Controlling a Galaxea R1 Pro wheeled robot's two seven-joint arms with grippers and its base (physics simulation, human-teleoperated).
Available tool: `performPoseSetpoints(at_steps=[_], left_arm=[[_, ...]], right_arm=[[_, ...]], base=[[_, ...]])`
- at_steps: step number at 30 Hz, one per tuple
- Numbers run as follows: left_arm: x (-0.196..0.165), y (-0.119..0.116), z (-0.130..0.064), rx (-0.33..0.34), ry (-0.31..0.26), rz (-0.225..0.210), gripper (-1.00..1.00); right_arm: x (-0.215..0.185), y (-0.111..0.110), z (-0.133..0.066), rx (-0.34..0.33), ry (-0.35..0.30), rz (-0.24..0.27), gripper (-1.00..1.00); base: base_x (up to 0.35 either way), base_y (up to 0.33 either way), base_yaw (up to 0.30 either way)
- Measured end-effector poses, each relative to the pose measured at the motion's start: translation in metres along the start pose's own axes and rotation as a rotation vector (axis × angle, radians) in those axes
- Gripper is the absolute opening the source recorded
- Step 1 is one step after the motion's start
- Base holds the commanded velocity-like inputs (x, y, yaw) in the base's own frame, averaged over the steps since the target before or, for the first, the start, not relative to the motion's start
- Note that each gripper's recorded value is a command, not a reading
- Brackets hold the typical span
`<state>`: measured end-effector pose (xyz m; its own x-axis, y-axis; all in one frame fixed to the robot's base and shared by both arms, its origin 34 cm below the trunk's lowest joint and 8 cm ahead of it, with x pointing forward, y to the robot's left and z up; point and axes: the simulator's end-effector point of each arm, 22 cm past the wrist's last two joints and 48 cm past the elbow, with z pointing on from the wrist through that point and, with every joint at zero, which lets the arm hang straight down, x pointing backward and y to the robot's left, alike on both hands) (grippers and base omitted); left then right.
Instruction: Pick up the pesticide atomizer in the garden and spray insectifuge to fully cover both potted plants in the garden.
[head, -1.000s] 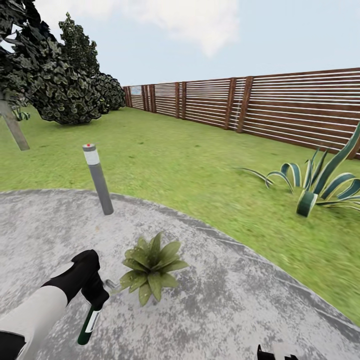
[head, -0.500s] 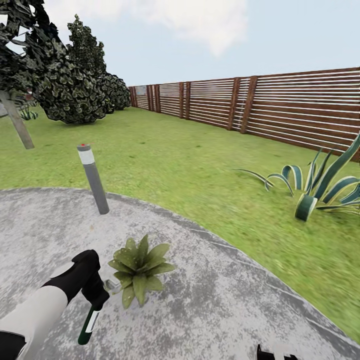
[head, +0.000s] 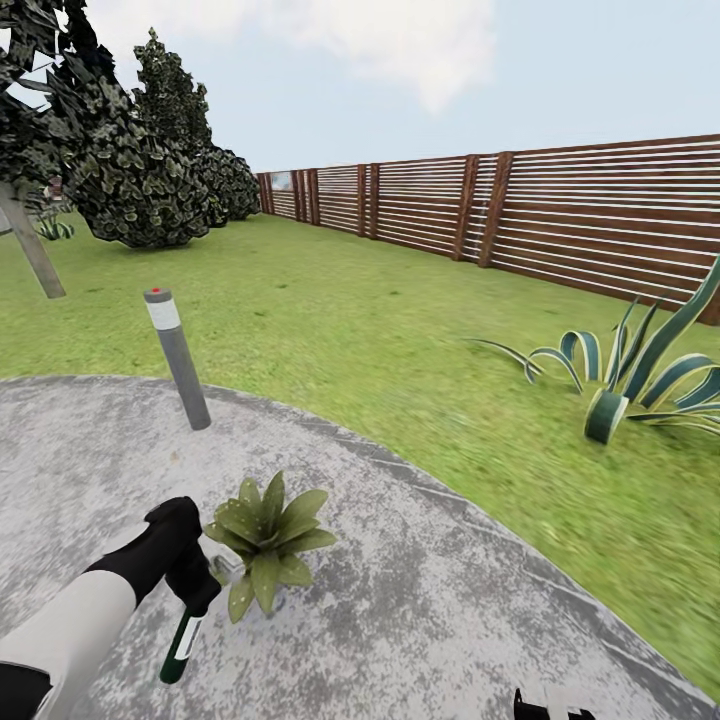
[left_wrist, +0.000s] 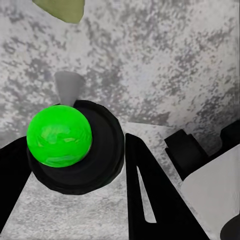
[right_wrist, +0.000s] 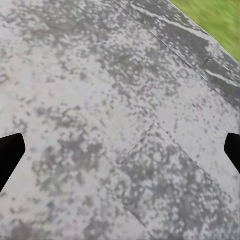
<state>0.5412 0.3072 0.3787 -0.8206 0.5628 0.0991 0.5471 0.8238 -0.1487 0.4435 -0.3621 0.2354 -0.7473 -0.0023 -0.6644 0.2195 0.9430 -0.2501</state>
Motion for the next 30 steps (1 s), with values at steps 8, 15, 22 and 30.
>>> performPoseSetpoints(at_steps=[8, 15, 22, 30], left_arm=[[0.028, 0.015, 0.019, -0.026, 0.044, -0.053, -1.00], [0.008, 0.012, 0.020, -0.046, -0.023, -0.095, -1.00], [0.002, 0.002, 0.020, -0.021, -0.025, -0.090, -1.00], [0.015, -0.001, 0.028, -0.008, 0.017, -0.133, -1.00]], right_arm=[[0.000, 0.000, 0.000, 0.000, 0.000, 0.000, 1.00], [0.001, 0.000, 0.000, -0.001, 0.002, -0.001, 1.00], [0.001, 0.002, 0.000, -0.005, 0.002, -0.002, 1.00], [0.003, 0.002, 0.000, -0.003, 0.006, 0.000, 1.00]], base=[[0.000, 0.000, 0.000], [0.000, 0.000, 0.000], [0.032, 0.000, 0.000], [0.149, 0.000, 0.000]])
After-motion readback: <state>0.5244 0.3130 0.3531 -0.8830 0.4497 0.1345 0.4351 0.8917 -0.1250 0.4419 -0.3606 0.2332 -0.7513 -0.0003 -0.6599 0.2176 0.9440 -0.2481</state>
